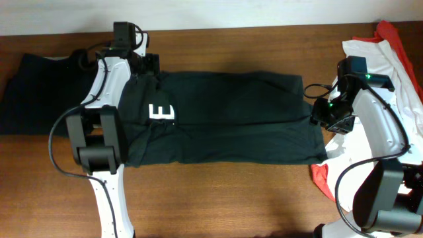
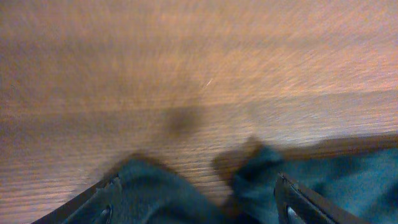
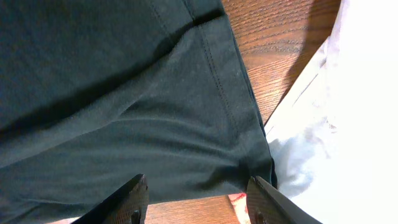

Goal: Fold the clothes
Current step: 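Grasp the folded shirt's top corners with both grippers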

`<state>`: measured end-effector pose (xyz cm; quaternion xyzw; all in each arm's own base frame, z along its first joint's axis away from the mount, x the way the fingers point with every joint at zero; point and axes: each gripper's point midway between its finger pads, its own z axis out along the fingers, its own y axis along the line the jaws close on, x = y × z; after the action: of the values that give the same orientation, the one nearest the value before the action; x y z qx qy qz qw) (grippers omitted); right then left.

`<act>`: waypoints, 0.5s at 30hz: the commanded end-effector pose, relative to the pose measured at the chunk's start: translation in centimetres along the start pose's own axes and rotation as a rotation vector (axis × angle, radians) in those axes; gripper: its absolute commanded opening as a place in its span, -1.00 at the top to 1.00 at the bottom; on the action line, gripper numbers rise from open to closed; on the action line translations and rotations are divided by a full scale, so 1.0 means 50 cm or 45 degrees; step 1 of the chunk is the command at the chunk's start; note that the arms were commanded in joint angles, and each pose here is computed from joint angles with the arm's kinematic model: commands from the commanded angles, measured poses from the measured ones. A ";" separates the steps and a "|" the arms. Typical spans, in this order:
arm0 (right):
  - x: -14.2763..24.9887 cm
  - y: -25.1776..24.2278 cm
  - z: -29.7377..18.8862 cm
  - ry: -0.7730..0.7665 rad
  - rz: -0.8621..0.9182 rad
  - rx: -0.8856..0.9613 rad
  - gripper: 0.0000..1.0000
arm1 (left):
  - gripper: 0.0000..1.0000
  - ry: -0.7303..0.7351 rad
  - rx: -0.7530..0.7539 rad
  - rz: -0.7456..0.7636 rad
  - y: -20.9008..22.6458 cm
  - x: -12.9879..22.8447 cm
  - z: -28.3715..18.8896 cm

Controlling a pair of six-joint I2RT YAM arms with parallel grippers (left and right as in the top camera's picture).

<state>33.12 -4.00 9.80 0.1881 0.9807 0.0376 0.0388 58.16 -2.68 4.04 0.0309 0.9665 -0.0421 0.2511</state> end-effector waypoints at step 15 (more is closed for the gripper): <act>-0.138 0.052 -0.019 -0.359 -0.124 -0.119 -0.17 | 0.99 0.142 -0.012 -0.024 0.021 0.036 -0.012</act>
<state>38.39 -4.84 10.80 0.1801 0.9714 0.0408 0.1490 55.49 -1.36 0.80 0.0264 0.9842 -0.0186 0.1742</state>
